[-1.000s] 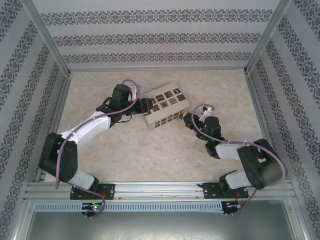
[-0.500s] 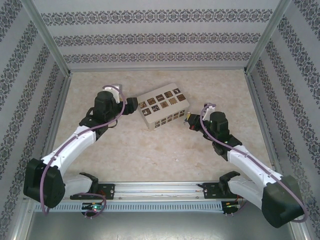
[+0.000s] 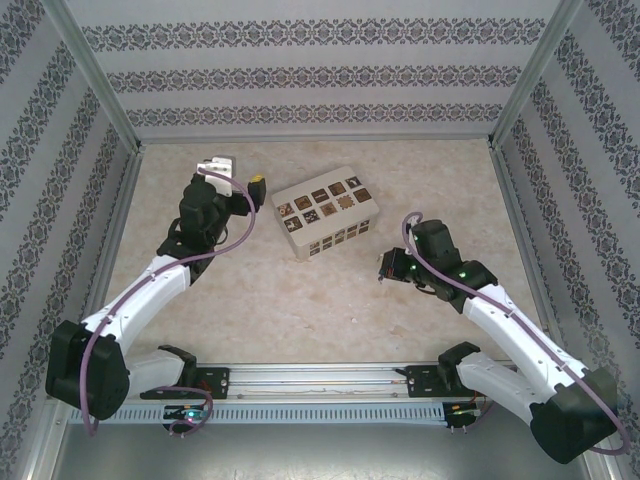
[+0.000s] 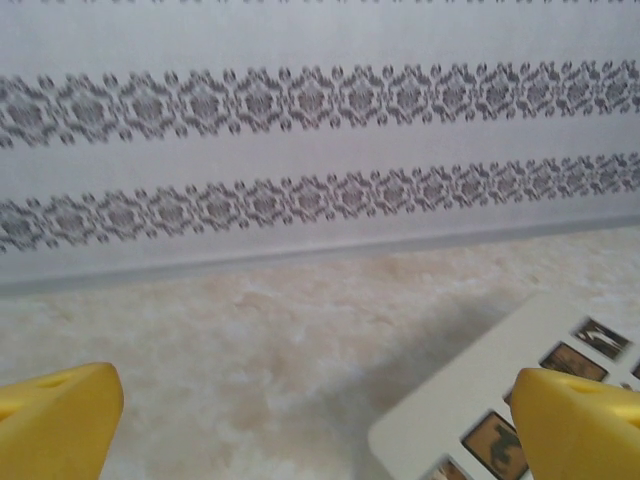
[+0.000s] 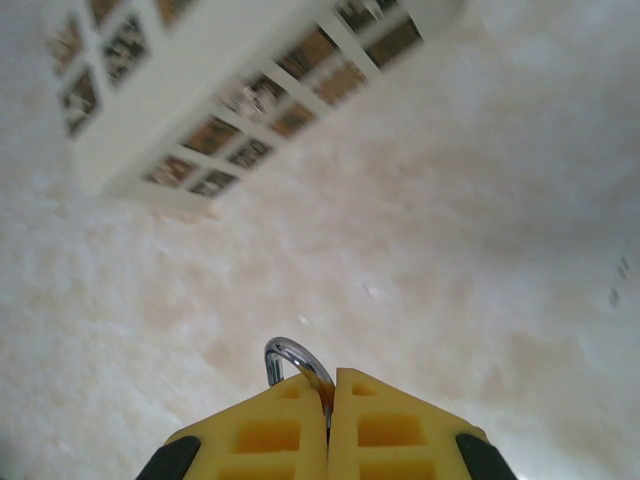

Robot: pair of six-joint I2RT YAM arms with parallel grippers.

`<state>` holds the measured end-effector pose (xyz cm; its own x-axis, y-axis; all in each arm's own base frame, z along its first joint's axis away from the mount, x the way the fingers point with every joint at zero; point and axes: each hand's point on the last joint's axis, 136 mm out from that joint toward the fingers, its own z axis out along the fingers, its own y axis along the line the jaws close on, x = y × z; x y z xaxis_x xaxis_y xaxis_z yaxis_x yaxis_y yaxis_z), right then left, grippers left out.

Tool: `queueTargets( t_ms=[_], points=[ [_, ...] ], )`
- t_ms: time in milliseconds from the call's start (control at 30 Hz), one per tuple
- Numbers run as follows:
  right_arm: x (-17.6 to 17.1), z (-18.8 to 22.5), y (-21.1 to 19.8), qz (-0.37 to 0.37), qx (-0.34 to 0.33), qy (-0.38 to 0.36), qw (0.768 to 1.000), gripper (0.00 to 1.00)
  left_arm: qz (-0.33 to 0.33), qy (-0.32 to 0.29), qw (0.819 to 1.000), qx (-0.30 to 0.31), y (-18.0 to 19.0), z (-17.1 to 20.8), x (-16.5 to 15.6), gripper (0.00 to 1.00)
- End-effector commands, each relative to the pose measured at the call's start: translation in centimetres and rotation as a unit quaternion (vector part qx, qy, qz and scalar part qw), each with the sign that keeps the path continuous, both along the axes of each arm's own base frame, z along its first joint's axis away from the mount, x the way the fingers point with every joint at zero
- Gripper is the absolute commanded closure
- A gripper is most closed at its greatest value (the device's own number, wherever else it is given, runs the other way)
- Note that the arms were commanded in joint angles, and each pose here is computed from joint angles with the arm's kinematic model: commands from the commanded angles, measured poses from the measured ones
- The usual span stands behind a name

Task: Unlock the padlock with the key

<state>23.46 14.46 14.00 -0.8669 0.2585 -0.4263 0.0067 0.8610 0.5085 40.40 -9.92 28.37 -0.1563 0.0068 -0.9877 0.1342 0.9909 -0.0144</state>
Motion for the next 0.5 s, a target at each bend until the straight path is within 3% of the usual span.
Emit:
queueTargets(
  t_ms=[0, 467],
  points=[
    [-2.2, -1.8, -1.2, -0.03, -0.023, 0.068, 0.997, 1.0, 0.026, -0.056, 0.998, 0.033, 1.3, 2.3, 0.9, 0.0],
    [-4.2, -7.3, -1.2, -0.062, -0.049, 0.168, 0.983, 1.0, 0.034, -0.083, 0.995, 0.039, 1.4, 2.7, 1.8, 0.01]
  ],
)
